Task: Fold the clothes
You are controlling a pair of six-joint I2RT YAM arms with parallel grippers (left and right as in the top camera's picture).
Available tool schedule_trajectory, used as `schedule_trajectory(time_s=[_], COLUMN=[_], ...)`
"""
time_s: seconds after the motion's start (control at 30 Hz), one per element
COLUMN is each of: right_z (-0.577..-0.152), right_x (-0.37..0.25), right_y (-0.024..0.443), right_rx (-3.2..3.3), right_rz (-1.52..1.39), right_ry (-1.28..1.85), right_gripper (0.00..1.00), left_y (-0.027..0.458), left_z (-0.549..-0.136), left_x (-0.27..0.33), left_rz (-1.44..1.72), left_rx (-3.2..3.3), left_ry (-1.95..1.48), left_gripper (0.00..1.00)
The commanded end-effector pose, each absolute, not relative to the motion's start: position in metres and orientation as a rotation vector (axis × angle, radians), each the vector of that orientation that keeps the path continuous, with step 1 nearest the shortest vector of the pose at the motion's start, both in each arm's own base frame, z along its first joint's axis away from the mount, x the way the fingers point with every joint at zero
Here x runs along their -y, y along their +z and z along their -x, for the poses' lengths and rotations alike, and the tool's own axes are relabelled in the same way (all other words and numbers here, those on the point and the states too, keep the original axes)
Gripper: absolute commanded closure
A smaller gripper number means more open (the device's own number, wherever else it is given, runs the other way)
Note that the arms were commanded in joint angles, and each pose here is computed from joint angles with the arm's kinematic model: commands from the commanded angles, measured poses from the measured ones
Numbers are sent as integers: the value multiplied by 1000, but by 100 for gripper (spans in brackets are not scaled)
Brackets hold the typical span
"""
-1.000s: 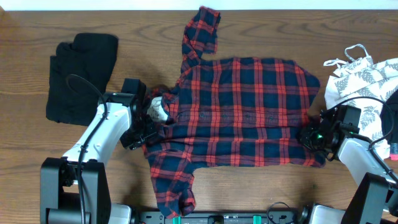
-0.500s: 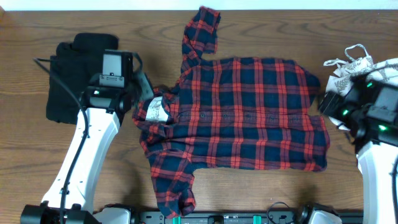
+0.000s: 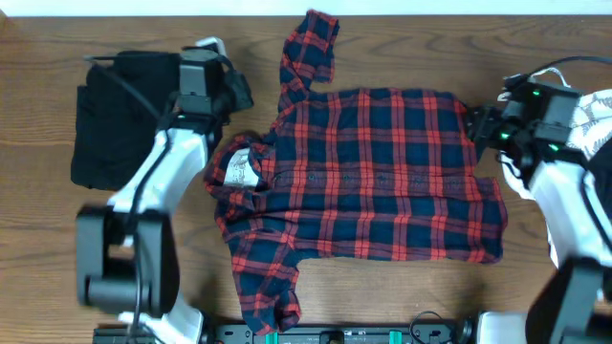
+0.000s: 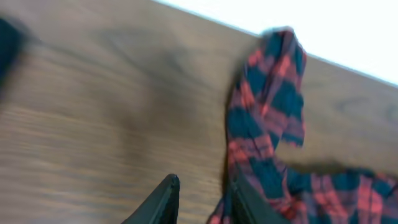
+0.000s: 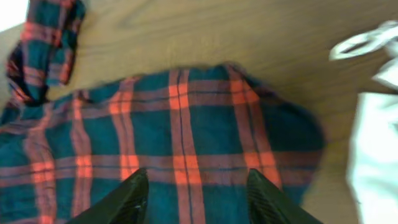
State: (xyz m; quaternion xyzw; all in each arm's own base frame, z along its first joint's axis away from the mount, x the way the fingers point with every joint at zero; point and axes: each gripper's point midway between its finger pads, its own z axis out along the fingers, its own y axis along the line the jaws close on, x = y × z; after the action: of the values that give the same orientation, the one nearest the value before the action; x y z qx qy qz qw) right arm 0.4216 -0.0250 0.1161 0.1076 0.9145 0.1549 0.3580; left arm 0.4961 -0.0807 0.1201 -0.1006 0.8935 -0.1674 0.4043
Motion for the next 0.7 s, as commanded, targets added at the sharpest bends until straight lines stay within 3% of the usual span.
schedule_trajectory(time_s=[0.0,0.33,0.67], right_z=[-433,-447,-443], right_x=[15,-5,-20], right_y=[90,27,16], right_rx=[-2379,-2430,-2460], right_rz=[-249,-229,-204], right_ry=[448,587,643], right_gripper=[49,50,47], left_y=[91,48,46], left_z=[-497,-498,-482], left_x=[105,123,149], left_rz=[201,180,118], left_rx=[-2310,-2364,-2398], left_ry=[-588,-687,-883], left_gripper=[72,72,71])
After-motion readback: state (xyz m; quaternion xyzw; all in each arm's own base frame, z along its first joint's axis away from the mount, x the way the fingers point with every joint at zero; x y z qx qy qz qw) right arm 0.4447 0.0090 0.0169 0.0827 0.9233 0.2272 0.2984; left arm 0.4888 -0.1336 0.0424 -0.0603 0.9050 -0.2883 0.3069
